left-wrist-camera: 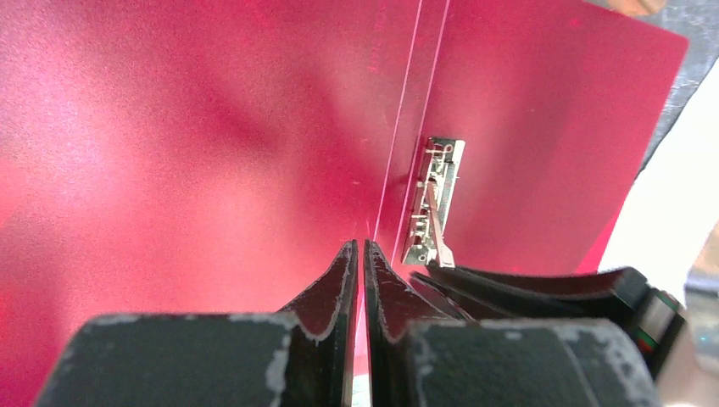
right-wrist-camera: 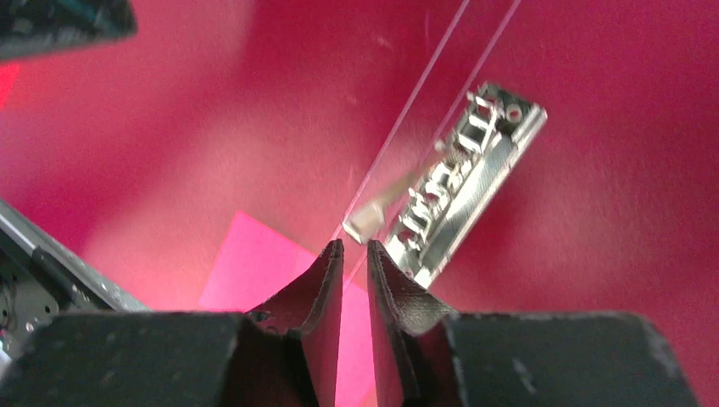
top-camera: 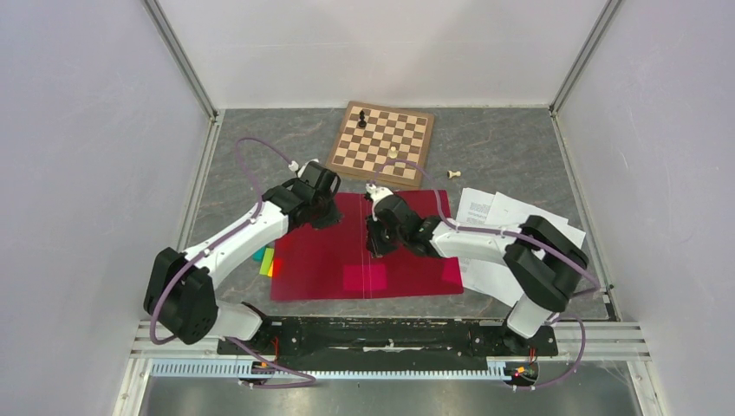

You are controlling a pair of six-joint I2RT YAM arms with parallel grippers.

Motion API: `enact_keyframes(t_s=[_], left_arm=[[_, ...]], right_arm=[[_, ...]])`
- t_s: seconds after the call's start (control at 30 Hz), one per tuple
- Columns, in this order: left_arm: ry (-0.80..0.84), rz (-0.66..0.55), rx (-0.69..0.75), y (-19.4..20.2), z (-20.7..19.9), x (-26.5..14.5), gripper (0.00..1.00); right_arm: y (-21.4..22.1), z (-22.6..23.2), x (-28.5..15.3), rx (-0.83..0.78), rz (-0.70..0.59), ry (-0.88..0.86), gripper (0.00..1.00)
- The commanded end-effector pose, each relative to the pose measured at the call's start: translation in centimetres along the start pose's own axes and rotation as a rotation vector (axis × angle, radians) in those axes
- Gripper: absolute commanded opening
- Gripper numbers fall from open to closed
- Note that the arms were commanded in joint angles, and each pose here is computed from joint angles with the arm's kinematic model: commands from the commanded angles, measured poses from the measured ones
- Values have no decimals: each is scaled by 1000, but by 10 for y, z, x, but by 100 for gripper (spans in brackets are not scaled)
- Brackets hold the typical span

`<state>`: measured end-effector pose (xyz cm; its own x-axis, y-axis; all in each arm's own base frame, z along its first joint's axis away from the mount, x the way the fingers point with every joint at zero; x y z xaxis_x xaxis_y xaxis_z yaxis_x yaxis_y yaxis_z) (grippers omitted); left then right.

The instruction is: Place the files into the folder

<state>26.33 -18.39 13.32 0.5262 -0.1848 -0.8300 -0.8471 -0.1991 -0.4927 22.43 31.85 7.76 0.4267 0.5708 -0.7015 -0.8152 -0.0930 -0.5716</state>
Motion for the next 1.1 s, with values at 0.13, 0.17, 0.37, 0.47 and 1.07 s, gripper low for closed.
enact_keyframes(t_s=[0.13, 0.17, 0.37, 0.47, 1.07], left_arm=[[23, -110, 58, -27, -2, -36, 12], [25, -117, 59, -28, -2, -39, 12], [55, -130, 83, -32, -6, -47, 13], [72, -130, 90, -32, -9, -50, 13], [380, -133, 189, -35, -80, -58, 50]], right_arm=[[-53, 17, 32, -30, -66, 29, 18], [-59, 14, 35, -37, -72, 50, 18], [-74, 2, 55, -69, -70, 106, 18], [-74, -6, 62, -67, -60, 124, 18], [-134, -39, -25, 8, -256, 267, 74]])
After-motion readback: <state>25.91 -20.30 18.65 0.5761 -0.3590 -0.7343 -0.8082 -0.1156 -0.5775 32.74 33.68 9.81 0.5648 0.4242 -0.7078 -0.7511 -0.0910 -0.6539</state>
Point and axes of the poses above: each gripper's point midway between its finger pads, its own x axis out along the fingers, its own z axis along the line the jaws close on, y = z × x, the point moved 3 cm from there along -x, back along the fingers, and after that the axes turned 9 degrees about x, right-handed, at the moved point
